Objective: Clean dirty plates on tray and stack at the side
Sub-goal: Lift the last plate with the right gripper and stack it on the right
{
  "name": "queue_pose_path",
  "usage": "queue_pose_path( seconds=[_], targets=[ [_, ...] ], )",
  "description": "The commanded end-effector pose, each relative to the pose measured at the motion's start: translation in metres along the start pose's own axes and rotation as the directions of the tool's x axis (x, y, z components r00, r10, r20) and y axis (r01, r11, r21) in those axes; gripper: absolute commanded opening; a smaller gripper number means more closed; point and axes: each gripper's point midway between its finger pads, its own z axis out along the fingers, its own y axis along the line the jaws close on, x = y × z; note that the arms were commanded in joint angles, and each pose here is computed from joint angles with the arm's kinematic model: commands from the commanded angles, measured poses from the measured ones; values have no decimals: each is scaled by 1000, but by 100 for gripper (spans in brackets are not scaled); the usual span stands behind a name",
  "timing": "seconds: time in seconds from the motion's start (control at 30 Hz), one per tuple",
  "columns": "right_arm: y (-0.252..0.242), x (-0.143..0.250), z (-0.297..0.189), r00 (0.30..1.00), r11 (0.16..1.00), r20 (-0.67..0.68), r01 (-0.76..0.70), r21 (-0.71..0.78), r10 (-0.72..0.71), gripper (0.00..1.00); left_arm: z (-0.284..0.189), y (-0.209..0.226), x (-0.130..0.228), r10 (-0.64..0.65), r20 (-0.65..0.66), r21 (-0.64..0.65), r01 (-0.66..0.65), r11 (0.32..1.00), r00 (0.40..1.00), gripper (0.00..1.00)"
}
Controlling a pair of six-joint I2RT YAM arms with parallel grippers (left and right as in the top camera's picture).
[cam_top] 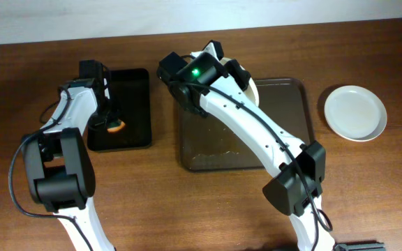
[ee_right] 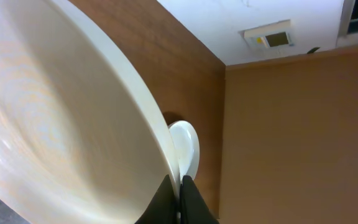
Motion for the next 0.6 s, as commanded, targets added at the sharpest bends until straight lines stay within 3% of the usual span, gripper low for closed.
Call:
queue_pose_path(
  seconds=[0.0,0.03,0.07,0.1,0.17,0.23,0.3,0.47,0.53,0.57],
  targets=[
    [7,7,23,982,967,-114,-169,-191,150,4,-3,-6,5,18,-5,37,-17,999,1000,0],
    [21,14,34,965,921,-199,-230,-314,173,4,-3,-6,5,18,-6,37,-17,999,1000,0],
    [31,24,52,919,818,-337,-348,-457,202,4,-3,-6,5,18,-6,37,-17,999,1000,0],
    [28,31,66,882,755,-416,-424,-501,220,4,-3,-6,5,18,-6,36,-17,999,1000,0],
    [-2,62,113,748,613,-605,-620,-490,273,4,-3,-7,5,20,-5,37,-19,999,1000,0],
    [-39,101,156,636,517,-711,-735,-440,300,4,-3,-7,5,20,-5,37,-19,999,1000,0],
    [-99,177,212,401,377,-827,-891,-252,395,4,-3,-7,5,20,-5,37,-19,999,1000,0],
    [-166,341,266,-68,168,-853,-969,179,518,4,-3,-7,5,20,-4,38,-20,999,1000,0],
    [-166,386,275,-178,113,-837,-955,273,518,4,-3,-9,4,25,-1,39,-25,999,1000,0],
    [-160,391,279,-193,93,-838,-956,277,510,4,-3,-10,4,25,2,40,-25,999,1000,0]
  ],
)
